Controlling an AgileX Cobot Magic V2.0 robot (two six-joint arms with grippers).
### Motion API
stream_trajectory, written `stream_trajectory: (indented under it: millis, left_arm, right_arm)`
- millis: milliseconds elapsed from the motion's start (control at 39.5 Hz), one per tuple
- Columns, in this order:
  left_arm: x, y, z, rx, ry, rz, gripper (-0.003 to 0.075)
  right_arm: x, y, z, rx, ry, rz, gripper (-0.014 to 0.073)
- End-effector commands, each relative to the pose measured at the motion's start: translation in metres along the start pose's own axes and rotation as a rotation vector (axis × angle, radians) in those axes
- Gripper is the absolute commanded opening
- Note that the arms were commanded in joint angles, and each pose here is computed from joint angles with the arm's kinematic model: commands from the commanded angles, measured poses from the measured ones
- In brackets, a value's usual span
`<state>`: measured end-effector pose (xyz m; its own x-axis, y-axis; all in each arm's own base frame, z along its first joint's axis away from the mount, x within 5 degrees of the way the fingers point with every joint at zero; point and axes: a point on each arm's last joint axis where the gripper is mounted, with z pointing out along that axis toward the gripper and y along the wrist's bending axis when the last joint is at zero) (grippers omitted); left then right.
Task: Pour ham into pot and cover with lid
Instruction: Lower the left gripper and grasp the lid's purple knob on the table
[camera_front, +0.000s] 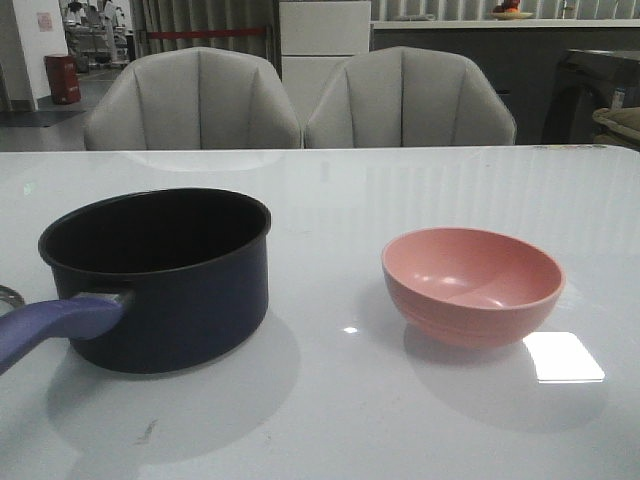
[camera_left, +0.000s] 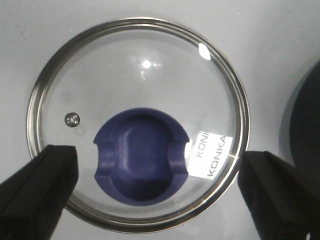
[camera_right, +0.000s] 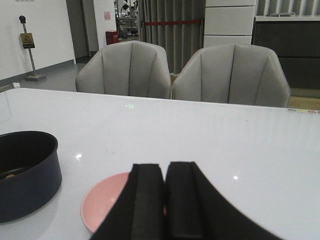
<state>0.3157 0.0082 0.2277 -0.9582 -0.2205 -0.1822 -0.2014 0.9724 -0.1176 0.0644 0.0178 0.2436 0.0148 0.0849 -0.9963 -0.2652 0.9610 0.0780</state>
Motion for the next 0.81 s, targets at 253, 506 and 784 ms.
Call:
stream_trajectory:
  millis: [253,506,784]
  left_arm:
    - [-0.016,-0.001,0.016,-0.009,0.068,-0.012,0.0644]
    - [-0.017,0.001,0.034,-0.029,0.12,-0.009,0.0637]
    - [-0.018,0.002,0.036,-0.03,0.11,-0.007,0.0531]
  right_arm:
    - [-0.017,-0.001,0.0,0.019,-0.101,-0.005,0.0148]
    - [-0.017,-0.001,0.0,0.019,-0.101,-0.005,0.0148]
    - [-0.017,-0.001,0.0,0.019,-0.101,-0.005,0.0148]
